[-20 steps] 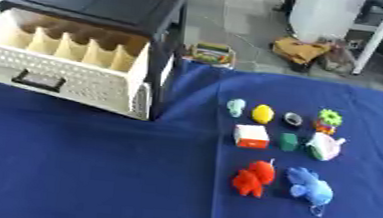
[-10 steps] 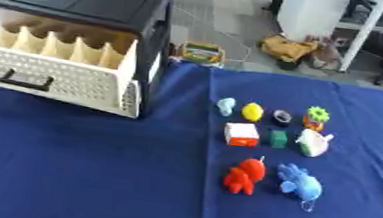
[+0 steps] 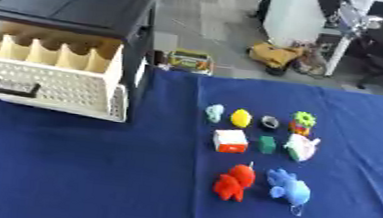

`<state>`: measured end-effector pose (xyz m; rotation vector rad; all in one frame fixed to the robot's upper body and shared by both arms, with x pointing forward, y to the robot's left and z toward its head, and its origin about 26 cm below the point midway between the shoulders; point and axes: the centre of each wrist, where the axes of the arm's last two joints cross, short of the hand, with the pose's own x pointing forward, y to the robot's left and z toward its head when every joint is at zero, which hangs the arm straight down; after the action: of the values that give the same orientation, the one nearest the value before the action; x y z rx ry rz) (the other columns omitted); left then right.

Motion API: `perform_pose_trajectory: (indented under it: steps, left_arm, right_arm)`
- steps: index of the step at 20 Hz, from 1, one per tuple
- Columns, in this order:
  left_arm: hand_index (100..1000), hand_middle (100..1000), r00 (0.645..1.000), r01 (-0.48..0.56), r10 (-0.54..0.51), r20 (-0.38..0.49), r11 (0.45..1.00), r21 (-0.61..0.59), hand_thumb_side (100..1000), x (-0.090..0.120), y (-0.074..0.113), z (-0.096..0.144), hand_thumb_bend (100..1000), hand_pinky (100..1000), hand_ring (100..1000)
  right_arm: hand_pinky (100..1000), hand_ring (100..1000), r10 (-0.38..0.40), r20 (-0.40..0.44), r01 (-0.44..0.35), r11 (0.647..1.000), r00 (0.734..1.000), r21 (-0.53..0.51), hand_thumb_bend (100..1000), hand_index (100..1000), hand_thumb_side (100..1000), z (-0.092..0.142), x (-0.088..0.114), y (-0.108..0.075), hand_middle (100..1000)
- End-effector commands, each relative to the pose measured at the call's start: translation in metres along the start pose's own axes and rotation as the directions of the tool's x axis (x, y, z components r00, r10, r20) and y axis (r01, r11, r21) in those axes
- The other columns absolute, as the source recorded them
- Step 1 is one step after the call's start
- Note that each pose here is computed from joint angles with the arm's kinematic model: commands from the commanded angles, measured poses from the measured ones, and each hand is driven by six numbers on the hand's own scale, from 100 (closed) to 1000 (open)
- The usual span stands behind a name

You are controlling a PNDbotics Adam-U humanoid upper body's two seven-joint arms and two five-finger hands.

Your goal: Pick up objects from table and place into drawer.

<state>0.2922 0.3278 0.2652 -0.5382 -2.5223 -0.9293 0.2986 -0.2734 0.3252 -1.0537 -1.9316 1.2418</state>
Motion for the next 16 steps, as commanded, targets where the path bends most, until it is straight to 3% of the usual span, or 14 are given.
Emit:
perform_pose_trajectory:
  steps: [1,8,16]
  left_arm:
    - [944,595,1.0,0.012,-0.011,0.016,1.0,-0.02,1000,0.006,0.002,-0.004,100,562,490]
    - [938,597,1.0,0.012,-0.012,0.002,1.0,-0.027,1000,0.005,0.002,-0.003,100,563,480]
    - [929,598,1.0,0.02,-0.021,-0.023,0.999,-0.036,1000,0.006,0.002,-0.002,100,563,476]
  right_arm:
    - [798,791,0.114,-0.005,-0.113,0.987,0.993,0.111,364,883,834,-0.002,-0.003,-0.009,718]
    - [791,804,0.106,-0.013,-0.094,0.928,0.994,0.359,487,960,681,-0.004,-0.01,0.004,727]
    - [765,798,0.09,-0.064,-0.041,0.839,0.994,0.543,572,936,581,0.004,-0.013,0.008,750]
